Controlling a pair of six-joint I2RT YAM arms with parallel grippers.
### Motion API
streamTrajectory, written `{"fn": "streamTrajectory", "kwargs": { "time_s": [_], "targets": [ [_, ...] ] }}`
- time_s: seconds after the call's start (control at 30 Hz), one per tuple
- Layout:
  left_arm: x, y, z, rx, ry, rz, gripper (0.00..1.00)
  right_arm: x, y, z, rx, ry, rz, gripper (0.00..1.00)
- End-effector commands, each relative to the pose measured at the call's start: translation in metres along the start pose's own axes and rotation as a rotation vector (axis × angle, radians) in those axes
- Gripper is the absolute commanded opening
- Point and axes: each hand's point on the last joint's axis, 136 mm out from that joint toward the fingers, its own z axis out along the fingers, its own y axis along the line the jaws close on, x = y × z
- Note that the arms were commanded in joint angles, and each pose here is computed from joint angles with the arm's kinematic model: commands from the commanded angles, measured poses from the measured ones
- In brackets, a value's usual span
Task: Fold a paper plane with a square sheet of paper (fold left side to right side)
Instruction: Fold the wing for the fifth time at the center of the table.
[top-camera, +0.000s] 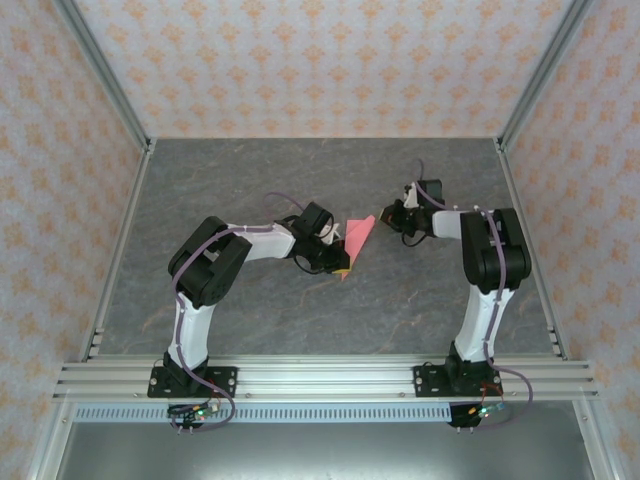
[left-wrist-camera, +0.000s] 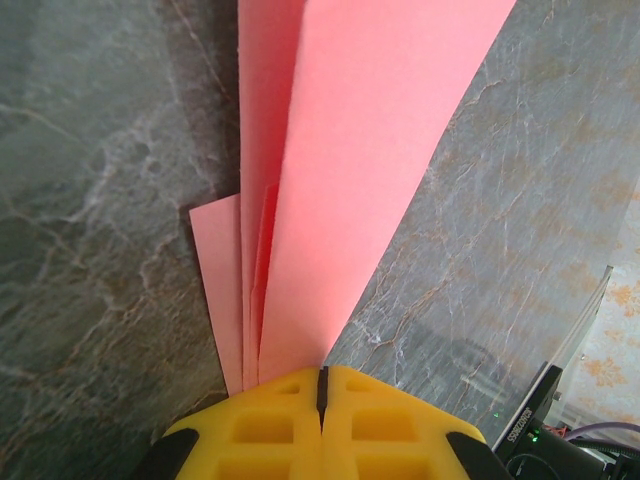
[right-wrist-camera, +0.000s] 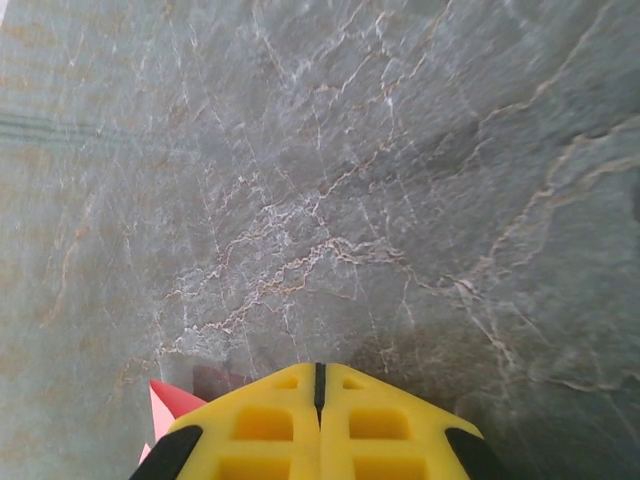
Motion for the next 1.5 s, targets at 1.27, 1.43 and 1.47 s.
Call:
{"fn": "streamTrajectory", "kwargs": {
  "time_s": [1.27,1.43,1.47],
  "targets": [
    [0.014,-0.019,-0.034,0.010,0.000,0.043,0.02,0.093,0.011,0.027,0.092,0.218,0.046,0.00],
    [0.020,-0.040,-0.025,0.035,0.042,0.096,0.02,0.093,0.010,0.026,0.098,0.220,0.047,0.00],
    [0.021,-0.038,-0.021,0.022,0.049,0.096,0.02,0.094,0.010,0.026,0.098,0.221,0.048,0.00]
  ]
}}
